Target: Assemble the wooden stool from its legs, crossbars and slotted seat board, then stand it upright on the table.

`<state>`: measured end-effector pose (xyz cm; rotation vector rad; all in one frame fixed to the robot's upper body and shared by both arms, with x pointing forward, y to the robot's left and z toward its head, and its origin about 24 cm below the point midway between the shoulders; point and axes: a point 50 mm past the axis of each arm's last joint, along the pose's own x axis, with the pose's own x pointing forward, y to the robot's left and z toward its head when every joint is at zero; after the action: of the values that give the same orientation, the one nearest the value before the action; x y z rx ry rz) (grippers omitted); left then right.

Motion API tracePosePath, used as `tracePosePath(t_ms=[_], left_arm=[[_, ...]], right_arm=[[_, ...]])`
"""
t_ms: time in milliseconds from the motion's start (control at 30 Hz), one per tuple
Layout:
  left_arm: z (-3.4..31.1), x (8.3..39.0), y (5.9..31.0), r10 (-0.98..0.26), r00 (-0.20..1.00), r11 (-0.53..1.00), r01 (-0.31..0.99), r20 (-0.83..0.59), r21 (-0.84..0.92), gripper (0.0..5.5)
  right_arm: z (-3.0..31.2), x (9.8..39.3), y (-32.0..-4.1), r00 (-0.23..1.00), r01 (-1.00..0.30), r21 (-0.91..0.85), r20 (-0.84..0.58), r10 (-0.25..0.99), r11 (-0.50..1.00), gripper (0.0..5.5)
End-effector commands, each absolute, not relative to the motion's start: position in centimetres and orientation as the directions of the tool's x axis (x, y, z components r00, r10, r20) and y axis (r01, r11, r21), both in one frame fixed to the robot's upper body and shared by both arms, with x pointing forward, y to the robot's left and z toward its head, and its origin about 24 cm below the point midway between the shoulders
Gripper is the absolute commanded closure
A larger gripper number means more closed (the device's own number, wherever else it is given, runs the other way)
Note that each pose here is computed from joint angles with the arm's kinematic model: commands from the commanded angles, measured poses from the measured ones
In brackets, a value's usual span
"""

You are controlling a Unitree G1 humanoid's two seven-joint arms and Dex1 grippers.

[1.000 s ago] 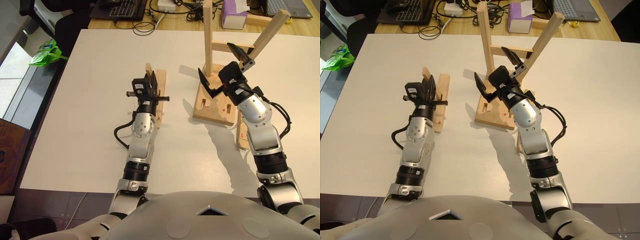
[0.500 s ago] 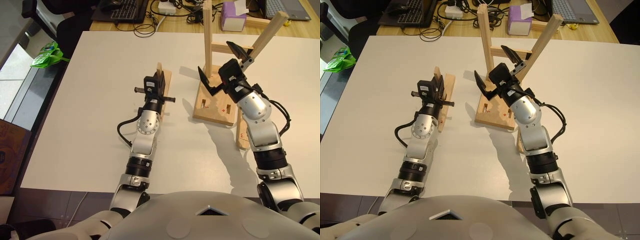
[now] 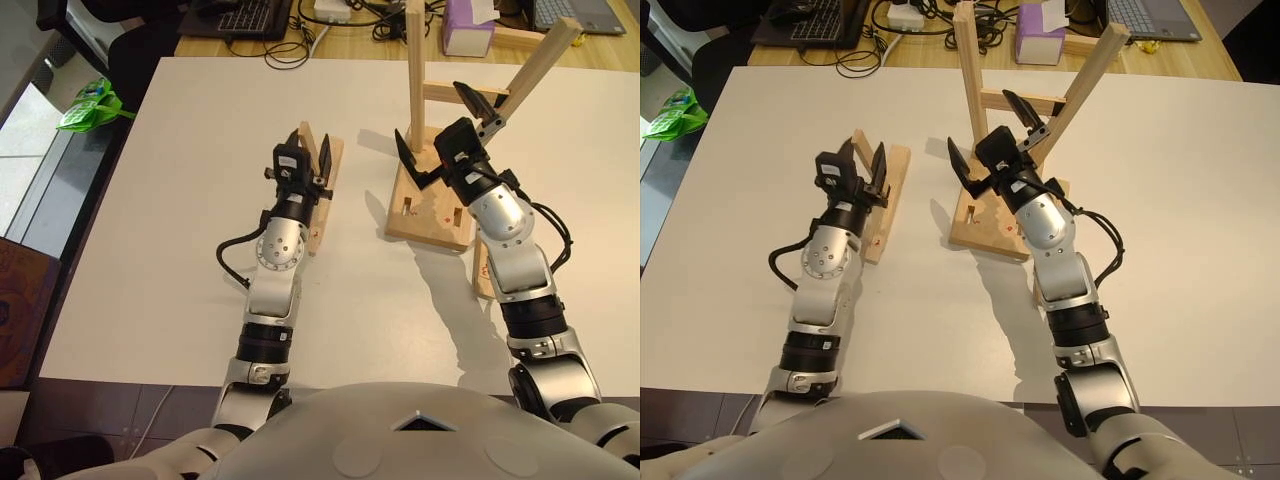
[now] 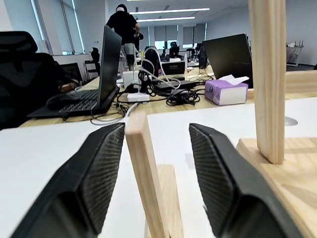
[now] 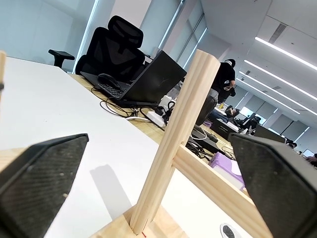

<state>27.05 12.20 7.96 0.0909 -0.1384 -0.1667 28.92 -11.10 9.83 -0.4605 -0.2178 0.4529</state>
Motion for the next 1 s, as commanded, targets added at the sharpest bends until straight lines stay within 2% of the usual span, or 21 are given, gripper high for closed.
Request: tracePosePath(t_ms=[33,133,333,533,600,833,900,1000], left_arm=[[11.2,28.1,13.3,-0.187,0.961,0.979,0.164,0.204,0.123,2.48],[13.3,30.2,12.7,-0.217,0.949,0.976,0.214,0.229,0.036,2.15],[16.6,35.1,11.6,-0.318,0.935,0.927,0.342,0.16,-0.157,2.15],[19.0,36.8,13.0,-0.325,0.932,0.942,0.335,0.161,-0.034,2.15],[18.2,36.7,12.9,-0.335,0.934,0.942,0.337,0.123,0.007,2.15],[6.7,34.2,10.6,-0.346,0.921,0.937,0.35,-0.181,-0.009,2.15],[5.9,34.2,10.4,-0.333,0.925,0.941,0.337,-0.184,-0.008,2.15],[8.0,34.9,9.8,-0.355,0.928,0.935,0.354,-0.115,-0.031,2.15]], right_arm=[[9.6,29.1,-10.9,0.886,-0.354,-0.468,0.109,0.45,0.81,0.1],[9.4,29.1,-10.7,0.89,-0.345,-0.465,0.113,0.441,0.815,0.1],[9.4,29.4,-10.3,0.883,-0.354,-0.467,0.119,0.454,0.81,0.1],[9.3,29.3,-10.2,0.883,-0.355,-0.464,0.119,0.455,0.811,0.1],[9.3,29.3,-10.3,0.886,-0.351,-0.463,0.119,0.449,0.814,0.1],[8.8,29.0,-10.6,0.891,-0.357,-0.464,0.09,0.444,0.811,0.1],[8.9,29.1,-10.5,0.889,-0.363,-0.463,0.089,0.449,0.809,0.1],[8.9,29.2,-10.5,0.889,-0.362,-0.466,0.088,0.449,0.808,0.1]])
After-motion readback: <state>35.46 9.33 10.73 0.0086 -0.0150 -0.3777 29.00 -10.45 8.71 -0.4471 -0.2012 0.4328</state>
